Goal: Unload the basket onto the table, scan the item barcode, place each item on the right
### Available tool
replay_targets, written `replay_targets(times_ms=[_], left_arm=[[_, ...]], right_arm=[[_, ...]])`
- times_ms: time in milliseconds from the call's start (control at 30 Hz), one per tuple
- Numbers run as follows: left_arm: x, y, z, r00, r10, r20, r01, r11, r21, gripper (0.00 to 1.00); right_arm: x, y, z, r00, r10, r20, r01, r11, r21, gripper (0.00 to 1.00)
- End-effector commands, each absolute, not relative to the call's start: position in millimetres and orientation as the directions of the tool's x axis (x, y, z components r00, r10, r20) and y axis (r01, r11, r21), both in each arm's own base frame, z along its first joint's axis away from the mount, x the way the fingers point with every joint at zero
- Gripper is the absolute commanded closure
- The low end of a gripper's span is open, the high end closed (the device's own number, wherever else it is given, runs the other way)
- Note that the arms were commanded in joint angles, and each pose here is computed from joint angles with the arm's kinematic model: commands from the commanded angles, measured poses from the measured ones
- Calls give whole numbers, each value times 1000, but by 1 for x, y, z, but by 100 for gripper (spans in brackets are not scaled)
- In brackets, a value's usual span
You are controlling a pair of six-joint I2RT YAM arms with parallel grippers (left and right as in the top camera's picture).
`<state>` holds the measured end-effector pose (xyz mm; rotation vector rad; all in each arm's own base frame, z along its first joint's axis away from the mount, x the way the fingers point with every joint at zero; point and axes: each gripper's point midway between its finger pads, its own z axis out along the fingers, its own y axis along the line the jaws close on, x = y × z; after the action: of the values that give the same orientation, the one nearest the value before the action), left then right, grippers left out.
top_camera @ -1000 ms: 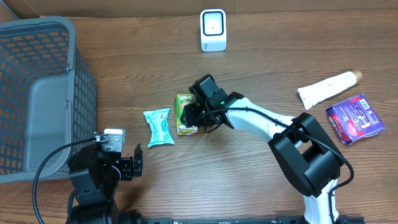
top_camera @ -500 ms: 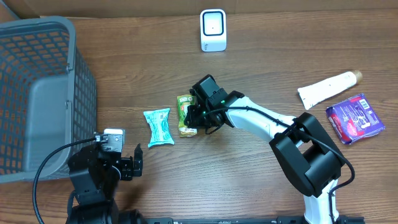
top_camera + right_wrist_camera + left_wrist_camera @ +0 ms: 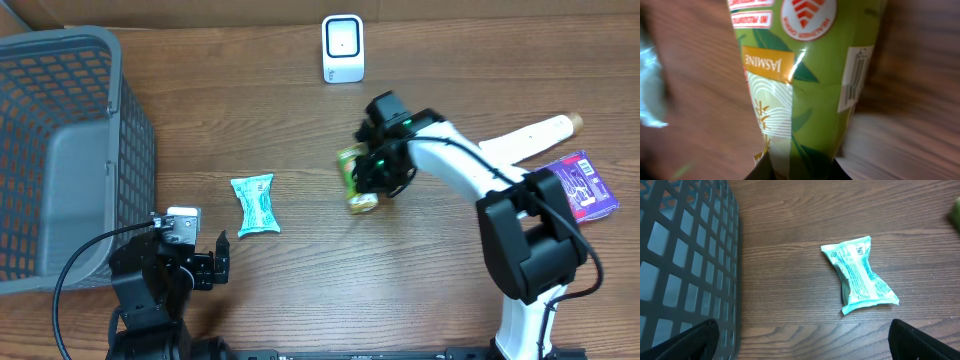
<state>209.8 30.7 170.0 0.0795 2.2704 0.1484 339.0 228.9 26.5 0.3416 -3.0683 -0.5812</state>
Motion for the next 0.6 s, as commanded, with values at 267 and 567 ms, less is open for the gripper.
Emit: replay_targets(times_ms=[267,567], left_arm=[[210,33,171,-644,123,-755,11,988,152,0],[210,33,171,-644,123,-755,11,988,152,0]], right_arm=[[372,143,50,-952,-120,-280,-13,935,-355,82],[333,223,49,-906,-310,-289,-207,918,-337,22]])
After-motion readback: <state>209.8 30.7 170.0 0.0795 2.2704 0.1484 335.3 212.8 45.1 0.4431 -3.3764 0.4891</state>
